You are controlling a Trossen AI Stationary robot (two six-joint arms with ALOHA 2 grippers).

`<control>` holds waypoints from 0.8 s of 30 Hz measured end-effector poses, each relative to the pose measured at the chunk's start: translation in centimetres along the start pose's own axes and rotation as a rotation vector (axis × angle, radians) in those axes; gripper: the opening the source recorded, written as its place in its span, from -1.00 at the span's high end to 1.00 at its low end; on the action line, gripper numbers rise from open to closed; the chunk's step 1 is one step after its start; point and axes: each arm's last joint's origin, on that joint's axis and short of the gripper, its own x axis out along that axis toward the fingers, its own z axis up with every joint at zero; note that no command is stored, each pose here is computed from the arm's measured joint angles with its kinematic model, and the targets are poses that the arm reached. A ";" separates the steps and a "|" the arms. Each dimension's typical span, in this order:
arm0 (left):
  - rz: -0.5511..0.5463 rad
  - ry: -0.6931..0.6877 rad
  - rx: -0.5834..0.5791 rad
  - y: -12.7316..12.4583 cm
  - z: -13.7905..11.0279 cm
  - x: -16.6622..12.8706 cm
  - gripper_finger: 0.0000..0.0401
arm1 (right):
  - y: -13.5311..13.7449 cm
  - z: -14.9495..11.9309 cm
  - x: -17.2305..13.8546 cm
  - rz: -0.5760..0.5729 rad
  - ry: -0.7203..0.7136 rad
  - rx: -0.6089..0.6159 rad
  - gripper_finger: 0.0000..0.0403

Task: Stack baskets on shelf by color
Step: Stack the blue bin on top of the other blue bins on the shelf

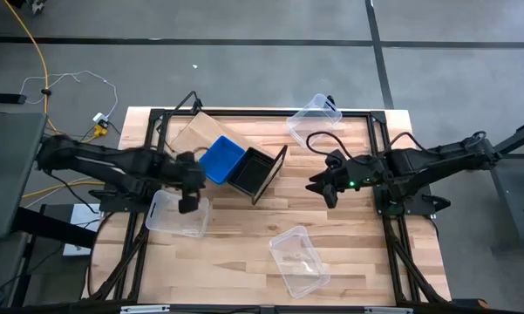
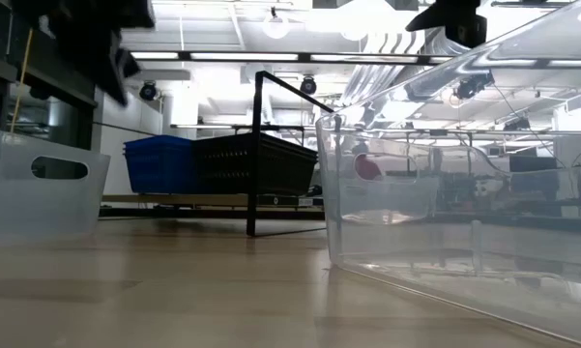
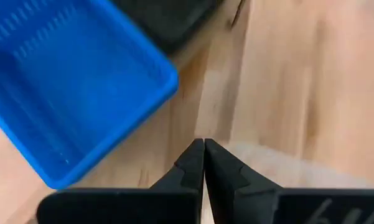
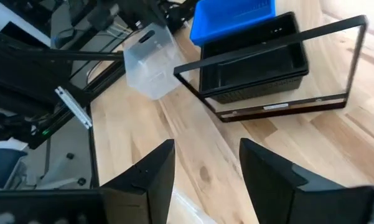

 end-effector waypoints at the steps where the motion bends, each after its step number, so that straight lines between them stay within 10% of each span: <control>1: 0.012 0.039 0.007 -0.2 0.1 0.7 1.00 | 0.0 0.0 0.0 -0.008 -0.009 0.002 0.20; 11: 0.150 0.192 0.053 -0.7 0.6 4.7 1.00 | -0.2 -0.1 0.1 -0.052 -0.018 0.006 0.95; 24: 0.227 0.092 0.037 0.3 1.9 5.2 1.00 | -0.3 -0.1 0.1 -0.056 -0.015 -0.008 0.99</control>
